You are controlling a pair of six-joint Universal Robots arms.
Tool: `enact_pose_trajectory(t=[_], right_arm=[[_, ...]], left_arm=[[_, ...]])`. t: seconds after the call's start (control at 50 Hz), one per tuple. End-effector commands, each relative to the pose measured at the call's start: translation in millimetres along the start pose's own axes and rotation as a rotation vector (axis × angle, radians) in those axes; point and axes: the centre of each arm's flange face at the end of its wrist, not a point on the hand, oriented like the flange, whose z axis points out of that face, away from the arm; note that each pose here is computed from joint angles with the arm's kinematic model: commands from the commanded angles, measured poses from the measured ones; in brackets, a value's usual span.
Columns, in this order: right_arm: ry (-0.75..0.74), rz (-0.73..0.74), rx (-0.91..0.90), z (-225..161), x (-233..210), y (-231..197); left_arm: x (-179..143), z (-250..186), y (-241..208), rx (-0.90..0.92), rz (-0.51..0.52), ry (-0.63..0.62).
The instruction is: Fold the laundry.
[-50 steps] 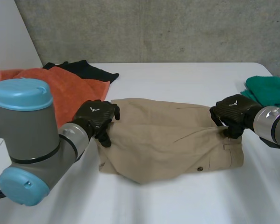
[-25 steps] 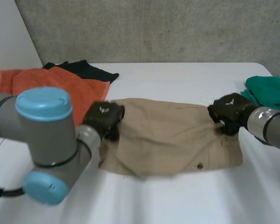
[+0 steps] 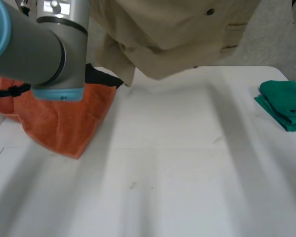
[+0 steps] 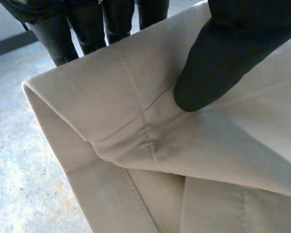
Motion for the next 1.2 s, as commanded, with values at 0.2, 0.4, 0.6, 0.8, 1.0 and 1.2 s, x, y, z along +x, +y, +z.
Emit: enact_pose_trajectory(t=[0.2, 0.4, 0.6, 0.8, 1.0, 1.2], right_arm=[[-0.361, 0.015, -0.638, -134, -68, 114], [-0.561, -0.08, -0.835, -195, -83, 133], [-0.858, -0.184, -1.093, -239, -64, 89], [-0.955, -0.3, -1.13, -256, -35, 53], [-0.885, -0.248, -1.029, -230, -35, 76], [-0.608, -0.212, -0.894, -161, -47, 131]], left_arm=[[31, -173, 119, -0.673, 0.033, 0.277], [30, -242, 118, -0.997, 0.05, 0.393], [23, -279, 61, -1.199, 0.053, 0.518], [26, -325, 1, -1.383, 0.069, 0.745], [46, -272, 31, -1.17, 0.078, 0.662], [60, -183, 122, -0.862, 0.228, 0.455]])
